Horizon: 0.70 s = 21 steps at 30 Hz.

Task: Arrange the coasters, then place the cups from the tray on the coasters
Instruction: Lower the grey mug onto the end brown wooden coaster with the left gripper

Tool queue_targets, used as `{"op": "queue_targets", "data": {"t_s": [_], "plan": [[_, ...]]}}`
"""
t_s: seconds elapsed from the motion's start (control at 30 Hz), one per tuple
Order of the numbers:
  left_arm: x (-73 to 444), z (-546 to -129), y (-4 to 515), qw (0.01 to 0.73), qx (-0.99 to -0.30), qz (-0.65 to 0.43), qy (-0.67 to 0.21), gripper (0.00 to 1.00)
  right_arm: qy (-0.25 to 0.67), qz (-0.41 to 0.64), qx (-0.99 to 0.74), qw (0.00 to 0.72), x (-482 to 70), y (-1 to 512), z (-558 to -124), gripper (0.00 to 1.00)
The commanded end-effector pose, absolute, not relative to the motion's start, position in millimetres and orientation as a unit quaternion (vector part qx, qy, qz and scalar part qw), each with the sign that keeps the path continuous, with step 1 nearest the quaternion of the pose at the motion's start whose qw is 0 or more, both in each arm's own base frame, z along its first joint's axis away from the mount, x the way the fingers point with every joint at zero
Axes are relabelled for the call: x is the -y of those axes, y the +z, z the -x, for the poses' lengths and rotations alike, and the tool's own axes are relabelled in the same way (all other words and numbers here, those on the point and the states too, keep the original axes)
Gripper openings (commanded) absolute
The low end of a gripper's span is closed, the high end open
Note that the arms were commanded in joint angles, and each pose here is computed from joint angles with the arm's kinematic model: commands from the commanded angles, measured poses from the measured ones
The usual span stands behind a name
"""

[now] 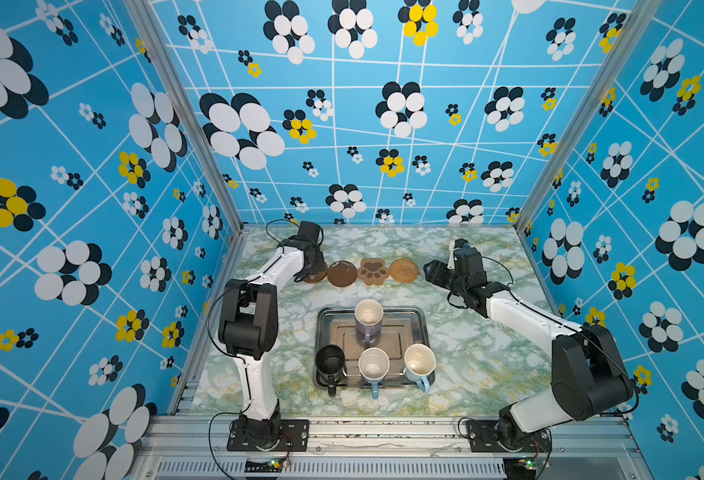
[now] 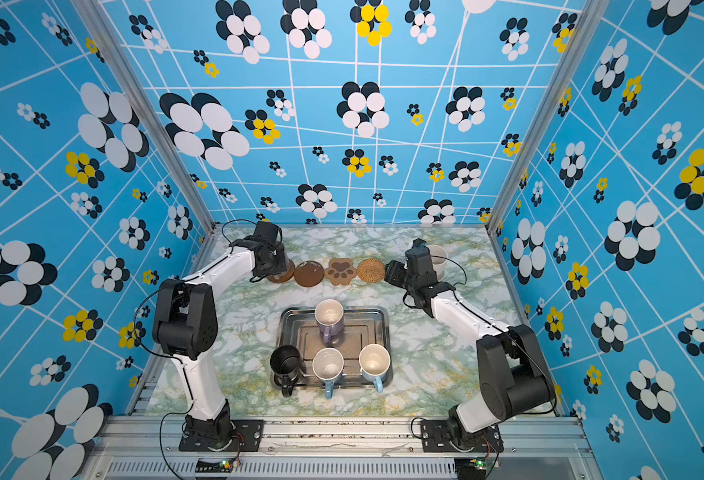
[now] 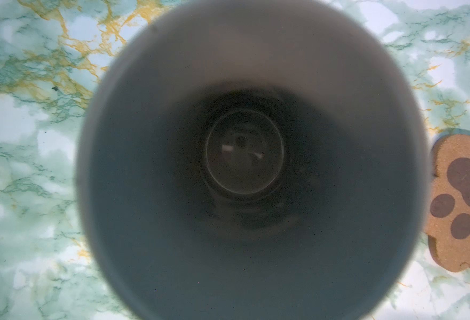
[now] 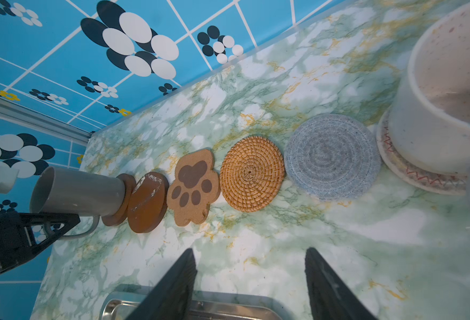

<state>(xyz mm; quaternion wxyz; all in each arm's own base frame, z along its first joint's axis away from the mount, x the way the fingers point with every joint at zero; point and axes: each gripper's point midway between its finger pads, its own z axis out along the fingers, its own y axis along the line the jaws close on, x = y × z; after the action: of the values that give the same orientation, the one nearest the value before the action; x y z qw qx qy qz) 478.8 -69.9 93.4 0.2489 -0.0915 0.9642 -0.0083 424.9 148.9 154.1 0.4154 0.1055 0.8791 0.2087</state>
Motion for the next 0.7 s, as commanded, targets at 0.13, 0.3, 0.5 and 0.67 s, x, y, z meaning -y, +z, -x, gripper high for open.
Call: {"op": "queue_targets", "data": {"t_s": [0.13,0.3,0.5,0.67], "plan": [[70.2,-491.0,107.7,0.271,-0.959,0.088,-0.009,0.14,0.219,-0.112,-0.876,0.414,-149.4,160.5,-426.8,0.65],[70.4,-488.5,106.6,0.268,-0.959,0.088,-0.01,0.29,0.219,-0.113,-0.876,0.415,-148.7,161.8,-425.6,0.64],[72.4,-486.4,108.0,0.27,-0.959,0.083,-0.009,0.38,0.218,-0.114,-0.874,0.419,-147.3,164.9,-423.4,0.64],[71.8,-483.4,112.7,0.272,-0.959,0.081,-0.005,0.5,0.218,-0.114,-0.873,0.42,-146.6,165.9,-422.5,0.64]]}}
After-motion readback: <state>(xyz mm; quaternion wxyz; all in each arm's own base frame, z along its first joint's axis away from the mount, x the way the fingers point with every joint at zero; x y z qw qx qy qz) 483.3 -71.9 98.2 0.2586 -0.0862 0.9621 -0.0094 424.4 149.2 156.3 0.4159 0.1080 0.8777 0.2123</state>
